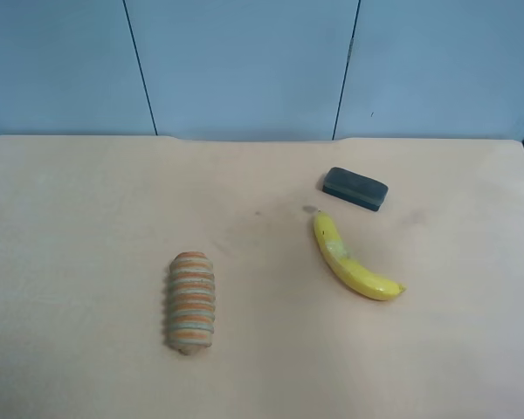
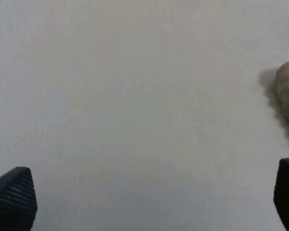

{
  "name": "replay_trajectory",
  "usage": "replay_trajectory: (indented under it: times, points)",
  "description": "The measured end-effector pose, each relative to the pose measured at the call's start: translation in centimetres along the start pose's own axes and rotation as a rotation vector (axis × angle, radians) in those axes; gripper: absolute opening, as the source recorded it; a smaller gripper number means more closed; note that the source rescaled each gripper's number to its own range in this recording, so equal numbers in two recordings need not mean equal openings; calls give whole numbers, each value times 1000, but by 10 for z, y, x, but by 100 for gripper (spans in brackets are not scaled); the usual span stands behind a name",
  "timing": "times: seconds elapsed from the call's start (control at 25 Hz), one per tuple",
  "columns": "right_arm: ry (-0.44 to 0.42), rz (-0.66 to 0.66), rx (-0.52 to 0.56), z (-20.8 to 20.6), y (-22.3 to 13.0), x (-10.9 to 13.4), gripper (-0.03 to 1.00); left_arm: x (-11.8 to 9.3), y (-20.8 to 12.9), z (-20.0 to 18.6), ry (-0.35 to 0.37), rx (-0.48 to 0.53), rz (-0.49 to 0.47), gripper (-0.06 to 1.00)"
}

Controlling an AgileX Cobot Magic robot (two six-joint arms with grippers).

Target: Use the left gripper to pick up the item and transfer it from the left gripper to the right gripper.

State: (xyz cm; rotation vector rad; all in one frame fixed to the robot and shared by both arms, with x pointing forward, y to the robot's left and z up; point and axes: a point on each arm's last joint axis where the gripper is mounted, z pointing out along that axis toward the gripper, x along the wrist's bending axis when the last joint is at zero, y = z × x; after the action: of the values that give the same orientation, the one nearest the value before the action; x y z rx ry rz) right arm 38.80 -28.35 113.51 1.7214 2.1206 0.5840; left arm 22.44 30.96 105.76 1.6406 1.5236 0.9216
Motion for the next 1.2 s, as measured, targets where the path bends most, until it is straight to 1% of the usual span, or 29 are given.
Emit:
replay_trajectory:
  times: [0.12,0.28,0.4,0.52,0.64,0.84,0.92,1.2]
  points:
    - [-3,-2,-22,-5,-37,5,100,0,0,0,0,0,0,100]
    - [-12,-7,-93,-10,-86,12,100,0,0,0,0,0,0,100]
    - [-19,-10,-176,-9,-116,16,100,0,0,0,0,0,0,100]
    - [-32,-11,-301,-8,-139,19,100,0,0,0,0,0,0,100]
    - [-42,-1,-421,-8,-154,21,100,0,0,0,0,0,0,100]
    - [-48,38,-529,-9,-172,23,100,0,0,0,0,0,0,100]
    - [-53,50,-547,-10,-175,23,100,0,0,0,0,0,0,100]
    - [-64,72,-547,-10,-175,21,100,0,0,0,0,0,0,100]
